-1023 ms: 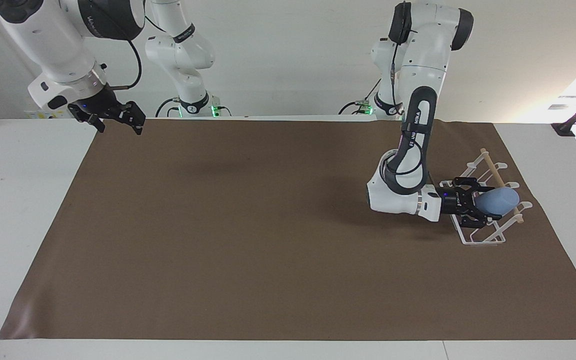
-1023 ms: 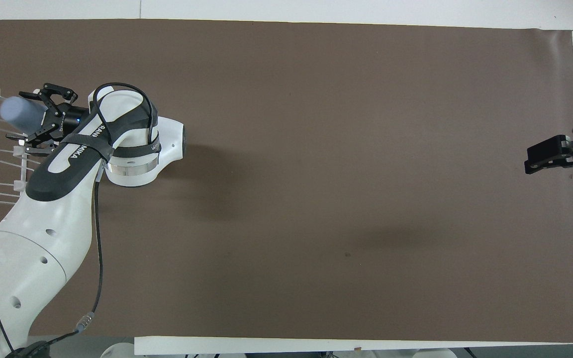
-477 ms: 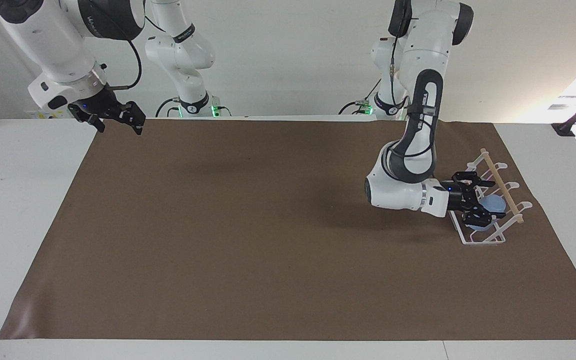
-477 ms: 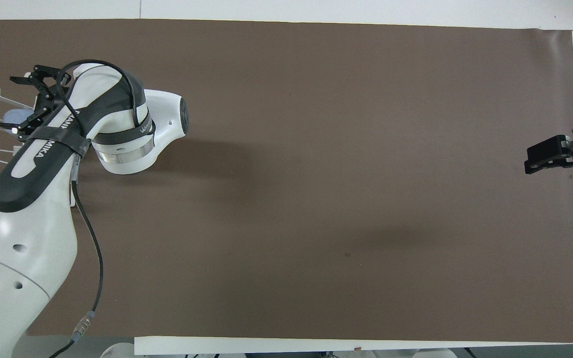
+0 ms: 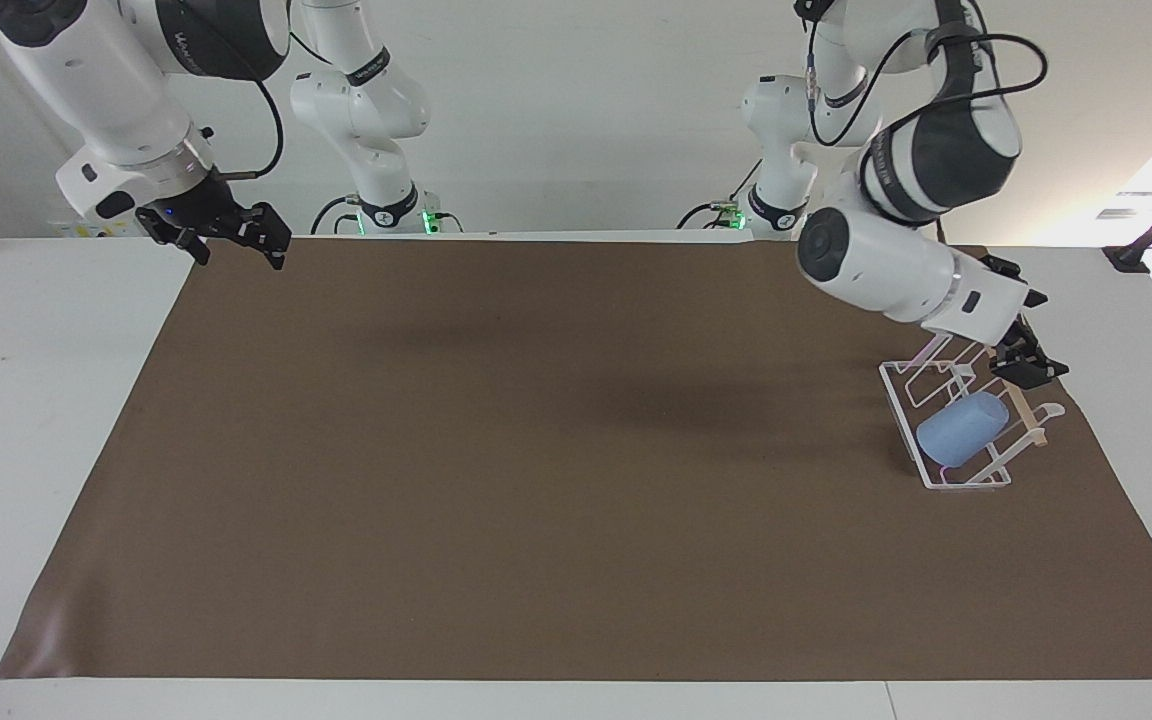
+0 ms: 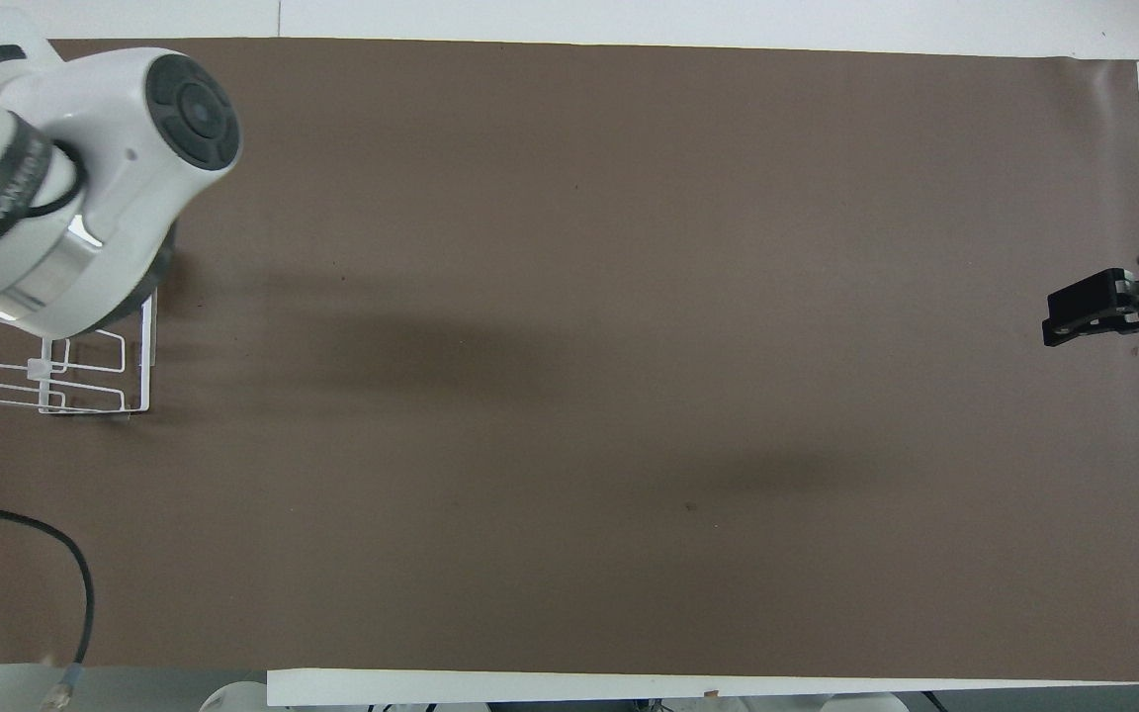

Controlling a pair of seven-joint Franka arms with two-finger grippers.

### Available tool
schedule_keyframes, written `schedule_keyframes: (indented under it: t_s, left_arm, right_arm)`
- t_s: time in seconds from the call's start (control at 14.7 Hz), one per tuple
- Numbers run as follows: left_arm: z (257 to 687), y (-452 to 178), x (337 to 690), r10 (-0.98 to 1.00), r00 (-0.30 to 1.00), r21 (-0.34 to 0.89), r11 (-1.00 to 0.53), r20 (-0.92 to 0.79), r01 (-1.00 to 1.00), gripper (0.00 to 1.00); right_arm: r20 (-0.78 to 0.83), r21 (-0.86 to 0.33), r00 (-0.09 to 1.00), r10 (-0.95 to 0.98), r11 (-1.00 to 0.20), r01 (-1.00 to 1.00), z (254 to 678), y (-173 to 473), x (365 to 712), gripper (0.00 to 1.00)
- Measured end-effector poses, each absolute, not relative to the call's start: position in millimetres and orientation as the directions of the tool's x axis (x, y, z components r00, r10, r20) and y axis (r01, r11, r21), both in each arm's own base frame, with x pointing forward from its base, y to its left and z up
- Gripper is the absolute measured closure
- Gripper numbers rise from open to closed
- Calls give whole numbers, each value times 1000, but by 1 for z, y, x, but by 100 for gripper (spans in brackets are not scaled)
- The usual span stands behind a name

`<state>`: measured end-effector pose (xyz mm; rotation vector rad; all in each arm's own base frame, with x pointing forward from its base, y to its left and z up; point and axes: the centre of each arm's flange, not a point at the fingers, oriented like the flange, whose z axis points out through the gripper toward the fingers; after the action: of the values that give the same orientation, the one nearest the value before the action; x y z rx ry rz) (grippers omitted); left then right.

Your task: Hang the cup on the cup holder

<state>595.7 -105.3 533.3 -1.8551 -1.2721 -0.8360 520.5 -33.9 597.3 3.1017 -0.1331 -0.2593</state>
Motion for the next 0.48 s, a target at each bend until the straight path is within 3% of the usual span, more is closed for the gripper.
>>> schedule_keyframes:
  t_s: [0.2,0.48]
  left_arm:
    - [536,-73,598,637,494,-276,-416,592,867,0]
    - [525,-65,601,644,703,-270,-650,302,711,0]
  right_arm:
    - [-165,33,982,-87,-996,-83,597,-34,520,0]
    - [-165,33,983,-87,-996,-83,597,-34,520,0]
